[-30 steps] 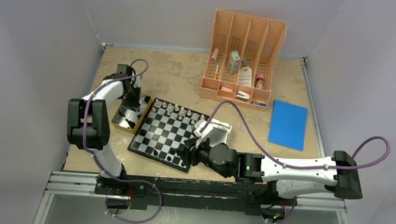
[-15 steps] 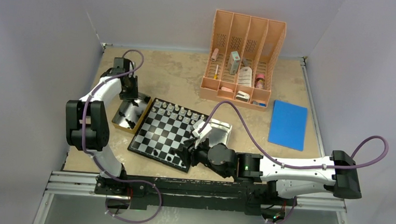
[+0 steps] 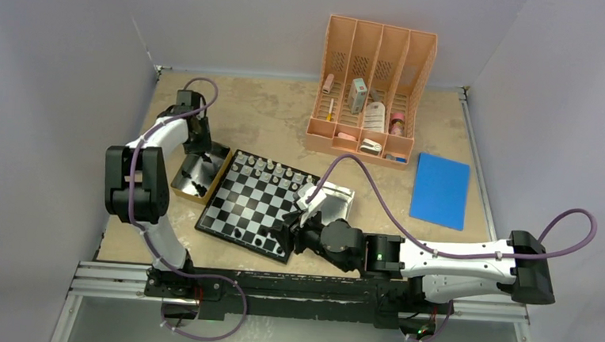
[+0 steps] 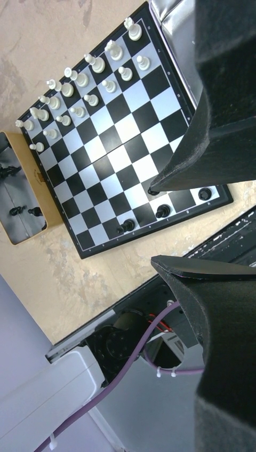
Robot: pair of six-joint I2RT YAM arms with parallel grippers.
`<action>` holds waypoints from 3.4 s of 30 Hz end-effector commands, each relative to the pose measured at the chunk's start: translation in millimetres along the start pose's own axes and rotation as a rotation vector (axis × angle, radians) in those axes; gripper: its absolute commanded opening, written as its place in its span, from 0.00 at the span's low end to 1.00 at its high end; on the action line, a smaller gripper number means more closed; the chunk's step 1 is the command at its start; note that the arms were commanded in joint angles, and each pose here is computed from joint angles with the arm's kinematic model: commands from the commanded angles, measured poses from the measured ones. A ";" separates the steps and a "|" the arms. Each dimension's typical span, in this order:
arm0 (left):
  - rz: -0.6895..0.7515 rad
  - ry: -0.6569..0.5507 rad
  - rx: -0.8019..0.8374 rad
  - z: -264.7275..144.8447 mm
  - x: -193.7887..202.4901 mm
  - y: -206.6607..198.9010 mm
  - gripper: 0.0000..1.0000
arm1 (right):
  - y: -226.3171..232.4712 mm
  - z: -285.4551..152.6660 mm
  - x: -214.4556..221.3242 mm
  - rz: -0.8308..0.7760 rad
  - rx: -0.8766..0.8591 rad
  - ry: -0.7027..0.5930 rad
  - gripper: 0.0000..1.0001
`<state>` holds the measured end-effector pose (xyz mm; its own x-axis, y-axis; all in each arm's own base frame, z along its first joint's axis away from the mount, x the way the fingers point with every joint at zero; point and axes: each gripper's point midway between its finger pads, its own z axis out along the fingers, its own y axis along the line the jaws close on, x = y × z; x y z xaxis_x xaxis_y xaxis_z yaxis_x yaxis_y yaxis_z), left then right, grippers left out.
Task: Set up the chess pieces on the board
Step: Pick up the chess piece from the storage box, then place the chess piece on the chessboard.
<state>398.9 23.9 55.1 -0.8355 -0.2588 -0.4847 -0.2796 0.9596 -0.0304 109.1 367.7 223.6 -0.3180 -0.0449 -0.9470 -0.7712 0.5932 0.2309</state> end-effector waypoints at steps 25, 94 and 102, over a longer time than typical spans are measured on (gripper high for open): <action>0.067 0.104 0.117 14.6 12.3 -17.5 0.18 | -0.4 -5.1 -16.5 -0.001 0.001 -0.055 0.53; 0.396 0.253 1.449 -308.2 184.0 -159.6 0.03 | -20.7 -9.1 -48.5 -1.169 -0.160 -0.114 0.55; 0.386 0.294 1.449 -302.5 192.7 -160.0 0.02 | -15.4 6.5 -43.9 -1.271 -0.189 -0.059 0.56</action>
<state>145.2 -209.0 225.2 -0.8683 0.1657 -0.4675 0.4958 0.2592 -0.8289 138.0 354.8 235.2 0.6637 -0.4865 -0.5682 -0.6261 0.0543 -0.7778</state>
